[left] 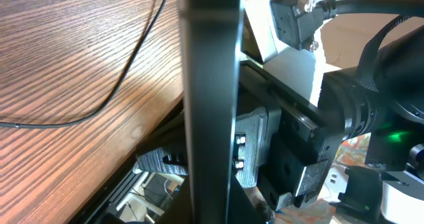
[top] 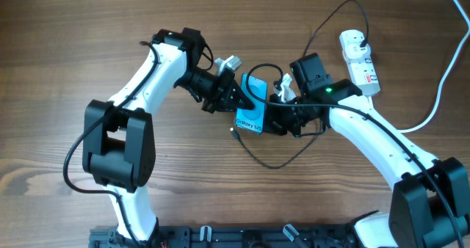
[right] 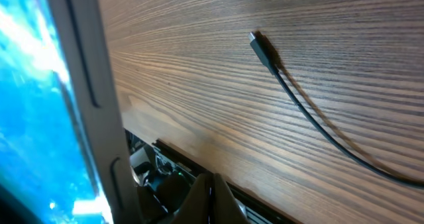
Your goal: Plug charger to phone and switch on socket
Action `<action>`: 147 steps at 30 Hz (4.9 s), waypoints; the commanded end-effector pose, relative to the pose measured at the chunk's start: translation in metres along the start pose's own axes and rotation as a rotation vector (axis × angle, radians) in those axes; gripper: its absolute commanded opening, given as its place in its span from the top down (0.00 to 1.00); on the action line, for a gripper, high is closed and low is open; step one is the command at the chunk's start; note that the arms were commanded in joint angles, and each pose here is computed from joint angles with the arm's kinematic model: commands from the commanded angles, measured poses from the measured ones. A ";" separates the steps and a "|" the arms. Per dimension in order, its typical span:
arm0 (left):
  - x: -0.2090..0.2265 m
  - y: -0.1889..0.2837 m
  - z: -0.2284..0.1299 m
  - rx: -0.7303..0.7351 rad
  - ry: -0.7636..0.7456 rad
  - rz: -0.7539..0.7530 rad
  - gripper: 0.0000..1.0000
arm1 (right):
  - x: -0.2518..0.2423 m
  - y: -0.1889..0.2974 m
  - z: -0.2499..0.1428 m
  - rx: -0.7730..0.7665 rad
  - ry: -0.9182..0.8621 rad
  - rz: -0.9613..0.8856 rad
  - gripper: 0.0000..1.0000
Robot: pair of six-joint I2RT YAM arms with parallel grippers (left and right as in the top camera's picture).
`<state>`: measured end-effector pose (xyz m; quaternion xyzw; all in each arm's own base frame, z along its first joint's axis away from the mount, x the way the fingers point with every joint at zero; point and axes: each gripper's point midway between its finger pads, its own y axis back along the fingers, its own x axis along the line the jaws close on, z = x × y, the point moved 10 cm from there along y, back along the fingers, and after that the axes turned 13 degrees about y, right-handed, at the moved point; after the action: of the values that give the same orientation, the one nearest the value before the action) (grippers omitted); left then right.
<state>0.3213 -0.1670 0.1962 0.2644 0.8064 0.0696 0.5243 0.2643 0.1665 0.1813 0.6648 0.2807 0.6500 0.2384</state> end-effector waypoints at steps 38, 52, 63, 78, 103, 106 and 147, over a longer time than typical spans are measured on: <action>-0.026 -0.045 -0.026 0.126 -0.071 0.026 0.96 | 0.030 -0.002 0.017 -0.061 0.128 0.174 0.96; -0.016 -0.024 -0.018 0.062 0.067 0.062 0.96 | -0.002 0.061 0.012 -0.210 0.217 -0.014 0.47; -0.014 -0.023 -0.025 0.067 0.615 0.091 0.96 | -0.058 0.136 -0.013 -0.366 -0.025 -0.326 0.43; -0.020 -0.024 -0.052 0.198 0.864 0.073 0.96 | -0.113 0.175 -0.032 -0.417 -0.290 -0.849 0.00; -0.066 -0.005 -0.099 0.278 0.780 -0.154 0.96 | -0.107 0.194 0.006 -0.701 -0.178 -0.866 0.00; -0.068 0.001 -0.102 0.266 0.766 -0.168 0.96 | -0.107 0.194 0.006 -0.701 -0.179 -0.866 0.00; -0.076 0.016 -0.106 0.328 0.939 -0.267 0.96 | -0.107 0.194 0.006 -0.701 -0.178 -0.866 0.00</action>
<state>0.2616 -0.1764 0.2970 0.1889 0.9804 0.0096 0.0551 0.2818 -0.0461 0.2287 0.4319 0.2788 0.4909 0.7034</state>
